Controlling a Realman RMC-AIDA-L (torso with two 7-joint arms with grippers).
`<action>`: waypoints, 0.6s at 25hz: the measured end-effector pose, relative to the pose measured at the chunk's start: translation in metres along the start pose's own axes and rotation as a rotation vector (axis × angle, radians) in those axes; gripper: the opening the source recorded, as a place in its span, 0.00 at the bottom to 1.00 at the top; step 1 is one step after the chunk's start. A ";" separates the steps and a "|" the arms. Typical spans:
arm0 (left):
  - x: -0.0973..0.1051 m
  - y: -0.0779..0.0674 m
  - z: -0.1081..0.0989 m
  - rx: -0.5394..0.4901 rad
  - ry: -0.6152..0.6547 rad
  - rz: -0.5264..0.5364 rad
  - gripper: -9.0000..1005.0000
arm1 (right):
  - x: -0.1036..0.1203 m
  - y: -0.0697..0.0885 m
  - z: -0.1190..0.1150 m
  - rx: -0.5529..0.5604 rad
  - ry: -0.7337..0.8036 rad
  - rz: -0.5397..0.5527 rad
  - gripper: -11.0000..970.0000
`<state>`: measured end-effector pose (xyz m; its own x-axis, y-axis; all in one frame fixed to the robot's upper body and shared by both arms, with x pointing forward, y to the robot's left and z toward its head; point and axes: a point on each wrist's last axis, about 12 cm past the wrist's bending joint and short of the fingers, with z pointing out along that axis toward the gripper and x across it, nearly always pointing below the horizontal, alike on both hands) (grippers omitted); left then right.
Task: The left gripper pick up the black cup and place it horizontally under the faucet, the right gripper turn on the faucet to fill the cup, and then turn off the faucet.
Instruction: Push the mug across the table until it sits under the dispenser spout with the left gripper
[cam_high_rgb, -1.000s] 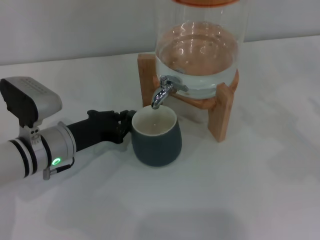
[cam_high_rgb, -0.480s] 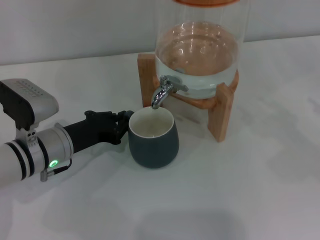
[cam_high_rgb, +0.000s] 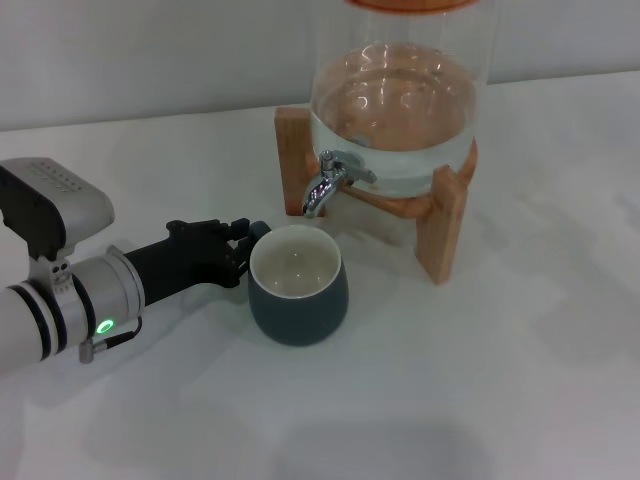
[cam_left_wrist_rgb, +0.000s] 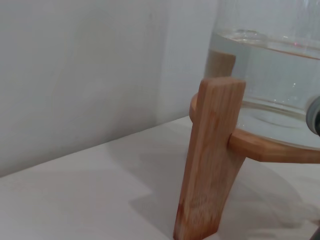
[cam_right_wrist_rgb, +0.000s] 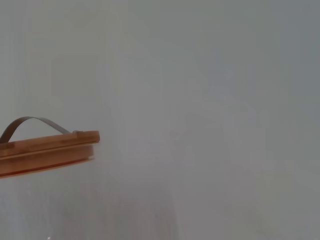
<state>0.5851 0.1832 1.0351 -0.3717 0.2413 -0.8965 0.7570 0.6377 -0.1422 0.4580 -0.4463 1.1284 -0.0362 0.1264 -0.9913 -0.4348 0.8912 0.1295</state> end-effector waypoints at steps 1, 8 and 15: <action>0.000 0.000 0.000 0.000 0.000 0.000 0.23 | 0.000 0.000 0.000 0.000 -0.001 0.000 0.62; 0.000 0.000 0.000 0.001 -0.002 0.000 0.27 | 0.000 0.000 0.000 0.001 -0.002 0.000 0.62; -0.002 0.005 -0.004 -0.034 -0.036 -0.031 0.29 | 0.000 0.000 0.000 0.001 -0.002 0.000 0.62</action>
<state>0.5882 0.1885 1.0380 -0.3744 0.1946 -0.9066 0.7268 0.6688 -0.1566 0.4580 -0.4464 1.1287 -0.0342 0.1273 -0.9913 -0.4342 0.8915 0.1295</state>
